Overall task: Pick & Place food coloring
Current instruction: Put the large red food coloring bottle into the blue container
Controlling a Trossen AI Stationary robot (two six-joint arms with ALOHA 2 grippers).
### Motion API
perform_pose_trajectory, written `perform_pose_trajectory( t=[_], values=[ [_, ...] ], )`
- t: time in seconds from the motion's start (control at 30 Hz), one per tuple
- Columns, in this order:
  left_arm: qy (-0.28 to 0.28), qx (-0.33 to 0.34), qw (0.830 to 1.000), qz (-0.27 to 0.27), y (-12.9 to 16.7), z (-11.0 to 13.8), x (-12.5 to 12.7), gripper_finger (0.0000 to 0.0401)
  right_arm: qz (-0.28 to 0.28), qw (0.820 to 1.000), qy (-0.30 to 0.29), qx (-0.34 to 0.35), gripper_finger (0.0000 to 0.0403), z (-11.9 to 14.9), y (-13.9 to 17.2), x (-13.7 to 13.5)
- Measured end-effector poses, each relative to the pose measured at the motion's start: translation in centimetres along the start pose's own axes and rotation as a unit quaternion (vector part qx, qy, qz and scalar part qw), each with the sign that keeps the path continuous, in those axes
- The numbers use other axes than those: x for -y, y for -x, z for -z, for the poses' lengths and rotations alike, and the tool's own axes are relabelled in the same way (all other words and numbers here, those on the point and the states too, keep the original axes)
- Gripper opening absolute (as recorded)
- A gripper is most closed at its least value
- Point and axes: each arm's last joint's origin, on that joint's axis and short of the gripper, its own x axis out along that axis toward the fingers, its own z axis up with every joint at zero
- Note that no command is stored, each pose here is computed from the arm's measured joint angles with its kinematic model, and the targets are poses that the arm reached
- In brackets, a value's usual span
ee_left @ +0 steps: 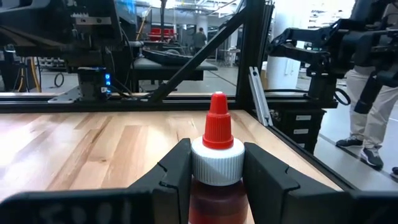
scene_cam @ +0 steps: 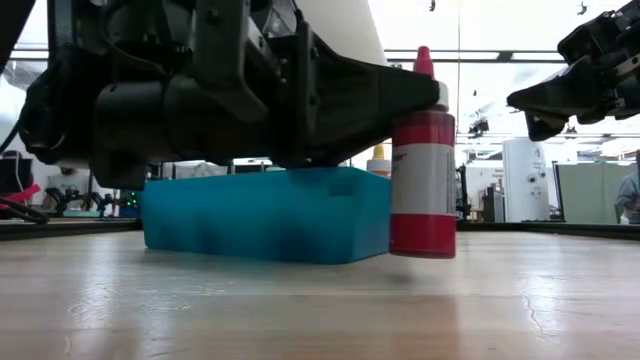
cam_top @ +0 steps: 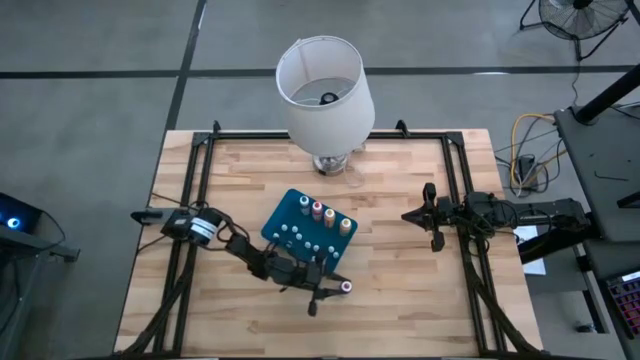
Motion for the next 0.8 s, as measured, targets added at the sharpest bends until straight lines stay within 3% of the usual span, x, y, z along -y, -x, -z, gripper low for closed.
perform_pose_trajectory(
  t=[0.37,0.63,0.8],
  values=[
    [0.002,0.0,1.0,0.017,-0.3,-0.2,-0.1,0.0092,0.0,1.0,0.0,0.0,0.0008,0.0,0.0,0.0],
    [-0.061,0.003,0.997,0.042,-0.2,-0.3,0.7,0.0092,0.0,1.0,0.0,0.0,0.0008,0.0,0.0,0.0],
    [-0.066,0.013,0.997,0.044,-0.3,-0.8,1.2,0.0092,0.0,1.0,0.0,0.0,0.0008,0.0,0.0,0.0]
  ],
)
